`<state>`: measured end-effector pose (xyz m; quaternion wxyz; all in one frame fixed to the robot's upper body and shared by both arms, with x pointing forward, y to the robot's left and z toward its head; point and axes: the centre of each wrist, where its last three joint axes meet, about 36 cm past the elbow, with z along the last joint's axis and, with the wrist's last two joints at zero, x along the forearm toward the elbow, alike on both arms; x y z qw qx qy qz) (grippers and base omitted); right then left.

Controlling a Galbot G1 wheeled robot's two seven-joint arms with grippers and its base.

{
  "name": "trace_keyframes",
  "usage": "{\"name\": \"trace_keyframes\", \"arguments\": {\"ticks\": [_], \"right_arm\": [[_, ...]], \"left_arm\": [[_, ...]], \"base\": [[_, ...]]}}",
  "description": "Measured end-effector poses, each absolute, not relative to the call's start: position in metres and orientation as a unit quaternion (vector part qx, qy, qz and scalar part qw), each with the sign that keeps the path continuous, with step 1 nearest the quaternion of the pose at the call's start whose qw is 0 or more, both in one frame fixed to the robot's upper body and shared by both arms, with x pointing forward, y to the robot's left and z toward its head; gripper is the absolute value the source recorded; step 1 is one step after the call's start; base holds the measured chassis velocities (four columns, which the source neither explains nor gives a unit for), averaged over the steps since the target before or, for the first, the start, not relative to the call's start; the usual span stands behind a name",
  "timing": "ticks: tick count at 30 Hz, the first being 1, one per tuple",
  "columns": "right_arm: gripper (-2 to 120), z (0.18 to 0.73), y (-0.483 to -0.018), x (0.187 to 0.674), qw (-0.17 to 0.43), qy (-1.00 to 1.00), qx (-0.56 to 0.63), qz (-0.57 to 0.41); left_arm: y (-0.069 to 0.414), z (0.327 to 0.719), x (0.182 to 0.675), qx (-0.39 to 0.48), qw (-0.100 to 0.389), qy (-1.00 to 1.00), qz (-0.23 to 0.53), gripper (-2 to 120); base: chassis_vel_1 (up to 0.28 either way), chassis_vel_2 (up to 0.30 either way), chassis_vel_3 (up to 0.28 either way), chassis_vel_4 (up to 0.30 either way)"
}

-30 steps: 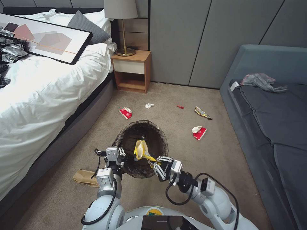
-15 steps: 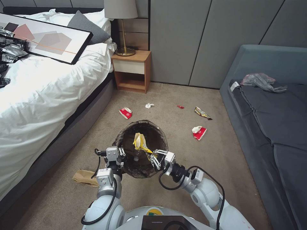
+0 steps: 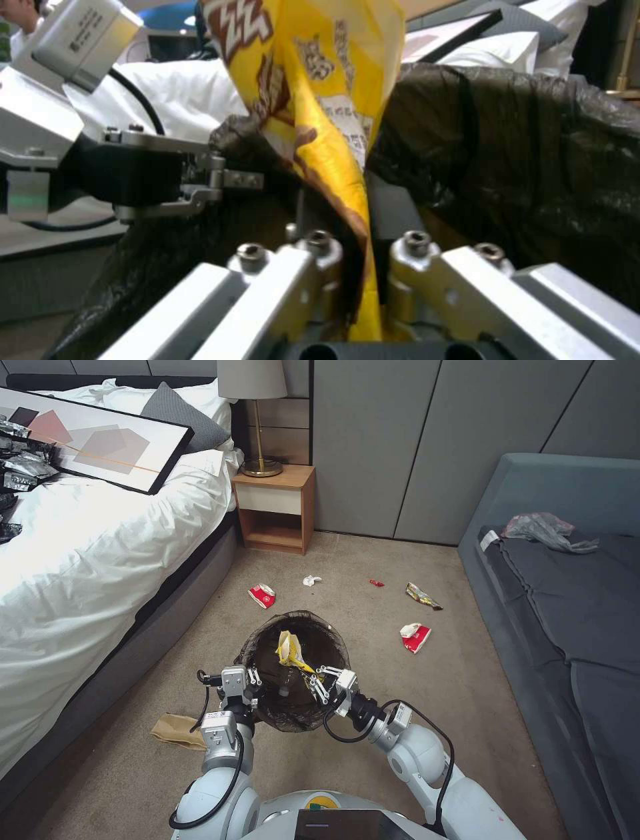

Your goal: Pick up the trash bin, then pick up the garbage from the floor and place it into the trash bin.

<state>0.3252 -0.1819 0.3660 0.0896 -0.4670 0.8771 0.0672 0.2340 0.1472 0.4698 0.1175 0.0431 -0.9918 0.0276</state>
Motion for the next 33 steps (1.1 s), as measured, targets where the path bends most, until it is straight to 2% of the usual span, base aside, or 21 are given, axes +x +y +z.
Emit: {"name": "trace_keyframes", "arguments": {"ticks": [3, 4, 6, 7, 10, 11, 14, 15, 19, 20, 22, 26, 33], "right_arm": [[22, 0.361, -0.18, 0.327, 0.085, 0.881, -0.461, 0.061], [22, 0.361, -0.18, 0.327, 0.085, 0.881, -0.461, 0.061], [32, 0.359, -0.179, 0.325, 0.082, 0.883, -0.459, 0.059], [32, 0.359, -0.179, 0.325, 0.082, 0.883, -0.459, 0.059], [46, 0.358, -0.18, 0.324, 0.081, 0.884, -0.458, 0.058], [46, 0.358, -0.18, 0.324, 0.081, 0.884, -0.458, 0.058], [61, 0.358, -0.181, 0.323, 0.081, 0.884, -0.456, 0.057], [61, 0.358, -0.181, 0.323, 0.081, 0.884, -0.456, 0.057], [82, 0.359, -0.182, 0.322, 0.082, 0.885, -0.455, 0.056], [82, 0.359, -0.182, 0.322, 0.082, 0.885, -0.455, 0.056], [91, 0.359, -0.182, 0.321, 0.082, 0.885, -0.455, 0.055], [99, 0.361, -0.183, 0.32, 0.084, 0.885, -0.455, 0.053], [100, 0.368, -0.185, 0.318, 0.095, 0.885, -0.454, 0.046]], "left_arm": [[0.147, 0.47, 0.234, 0.043, 0.117, -0.992, 0.028, 3], [0.147, 0.47, 0.234, 0.043, 0.117, -0.992, 0.028, 3], [0.147, 0.47, 0.234, 0.043, 0.117, -0.992, 0.028, 3], [0.147, 0.47, 0.234, 0.043, 0.117, -0.992, 0.028, 3], [0.147, 0.47, 0.234, 0.043, 0.117, -0.992, 0.028, 3], [0.147, 0.47, 0.234, 0.043, 0.117, -0.992, 0.028, 3], [0.147, 0.47, 0.234, 0.043, 0.117, -0.992, 0.028, 3], [0.147, 0.47, 0.234, 0.043, 0.117, -0.992, 0.028, 3], [0.147, 0.47, 0.234, 0.043, 0.118, -0.992, 0.028, 3], [0.147, 0.47, 0.234, 0.043, 0.118, -0.992, 0.028, 3], [0.147, 0.47, 0.234, 0.043, 0.117, -0.992, 0.028, 3], [0.147, 0.47, 0.234, 0.043, 0.117, -0.992, 0.028, 3], [0.147, 0.47, 0.234, 0.043, 0.117, -0.992, 0.028, 3]], "base": [[0.0, 0.0, 0.0, 0.0], [0.0, 0.0, 0.0, 0.0], [0.0, 0.0, 0.0, 0.0], [0.0, 0.0, 0.0, 0.0], [0.0, 0.0, 0.0, 0.0], [0.0, 0.0, 0.0, 0.0], [0.0, 0.0, 0.0, 0.0], [0.0, 0.0, 0.0, 0.0], [0.0, 0.0, 0.0, 0.0], [0.0, 0.0, 0.0, 0.0], [0.0, 0.0, 0.0, 0.0], [0.0, 0.0, 0.0, 0.0], [0.0, 0.0, 0.0, 0.0]]}}
